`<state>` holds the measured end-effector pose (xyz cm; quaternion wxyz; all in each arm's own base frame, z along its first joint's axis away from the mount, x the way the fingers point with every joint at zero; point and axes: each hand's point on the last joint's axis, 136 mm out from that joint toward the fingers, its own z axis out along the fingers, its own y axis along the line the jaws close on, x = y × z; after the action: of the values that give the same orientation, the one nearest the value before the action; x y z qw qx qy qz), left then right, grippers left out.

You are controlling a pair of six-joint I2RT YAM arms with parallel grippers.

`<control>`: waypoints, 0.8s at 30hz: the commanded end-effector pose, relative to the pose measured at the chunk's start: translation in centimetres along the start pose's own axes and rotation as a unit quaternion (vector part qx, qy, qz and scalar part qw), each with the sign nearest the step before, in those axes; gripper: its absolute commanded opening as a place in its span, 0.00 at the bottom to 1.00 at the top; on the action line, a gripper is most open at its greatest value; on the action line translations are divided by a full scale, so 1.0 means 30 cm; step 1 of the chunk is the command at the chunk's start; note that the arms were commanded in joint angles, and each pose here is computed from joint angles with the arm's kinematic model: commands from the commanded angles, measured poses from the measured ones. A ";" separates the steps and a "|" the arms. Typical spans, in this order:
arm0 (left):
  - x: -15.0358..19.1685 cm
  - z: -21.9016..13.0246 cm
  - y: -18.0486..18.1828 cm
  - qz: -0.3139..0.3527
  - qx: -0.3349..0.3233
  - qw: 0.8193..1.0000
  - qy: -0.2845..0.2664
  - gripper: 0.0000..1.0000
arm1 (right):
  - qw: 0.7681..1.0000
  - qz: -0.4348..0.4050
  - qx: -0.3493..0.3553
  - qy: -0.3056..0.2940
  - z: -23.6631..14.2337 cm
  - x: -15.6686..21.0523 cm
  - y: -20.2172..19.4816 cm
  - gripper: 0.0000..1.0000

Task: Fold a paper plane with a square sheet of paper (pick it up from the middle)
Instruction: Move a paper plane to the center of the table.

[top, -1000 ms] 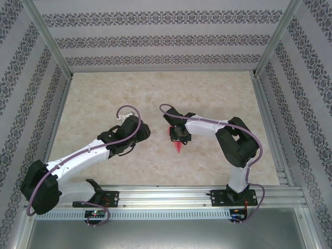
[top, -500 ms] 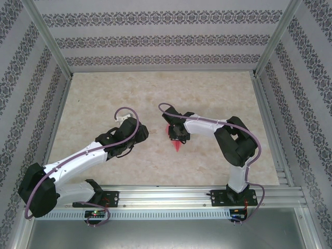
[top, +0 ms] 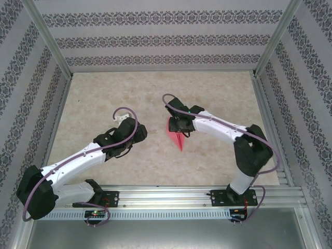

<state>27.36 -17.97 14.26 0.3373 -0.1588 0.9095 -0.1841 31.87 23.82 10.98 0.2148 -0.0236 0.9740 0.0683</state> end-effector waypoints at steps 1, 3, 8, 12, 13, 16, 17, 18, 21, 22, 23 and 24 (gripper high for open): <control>-0.041 -0.029 0.027 0.016 -0.018 0.999 -0.021 0.59 | 0.997 -0.009 0.008 -0.070 -0.157 -0.092 -0.039 0.51; -0.052 -0.039 0.036 0.022 -0.025 0.999 -0.028 0.60 | 0.991 -0.004 0.033 -0.133 -0.266 -0.143 -0.109 0.56; -0.079 -0.067 0.057 0.038 -0.040 0.997 -0.046 0.62 | 0.955 0.034 0.130 -0.264 -0.453 -0.197 -0.386 0.75; -0.098 -0.091 0.100 0.047 -0.066 0.995 -0.066 0.71 | 0.922 0.062 0.229 -0.305 -0.471 -0.149 -0.647 0.90; -0.101 -0.097 0.110 0.048 -0.071 0.994 -0.070 0.75 | 0.920 0.061 0.239 -0.304 -0.456 -0.135 -0.689 0.92; -0.106 -0.107 0.153 0.059 -0.096 0.990 -0.081 0.93 | 0.916 0.063 0.267 -0.293 -0.382 -0.080 -0.796 0.95; -0.110 -0.112 0.169 0.063 -0.109 0.988 -0.085 0.98 | 0.919 0.056 0.266 -0.287 -0.350 -0.067 -0.813 0.96; -0.116 -0.116 0.181 0.069 -0.120 0.986 -0.090 1.00 | 0.918 0.053 0.275 -0.281 -0.322 -0.055 -0.840 0.96; -0.136 -0.132 0.219 0.083 -0.151 0.979 -0.107 1.00 | 0.917 0.038 0.278 -0.283 -0.241 -0.053 -0.870 0.97; -0.142 -0.136 0.228 0.087 -0.160 0.977 -0.112 1.00 | 0.918 0.034 0.270 -0.290 -0.219 -0.062 -0.868 0.98; -0.148 -0.142 0.235 0.090 -0.166 0.975 -0.117 1.00 | 0.921 0.026 0.257 -0.293 -0.193 -0.067 -0.860 0.98; -0.155 -0.147 0.239 0.093 -0.168 0.974 -0.123 1.00 | 0.921 0.021 0.248 -0.299 -0.171 -0.081 -0.861 0.98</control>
<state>26.66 -11.07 15.93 0.4105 -0.1501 0.8989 -0.0294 30.76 -3.48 11.74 0.4239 0.0994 0.8783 -0.1977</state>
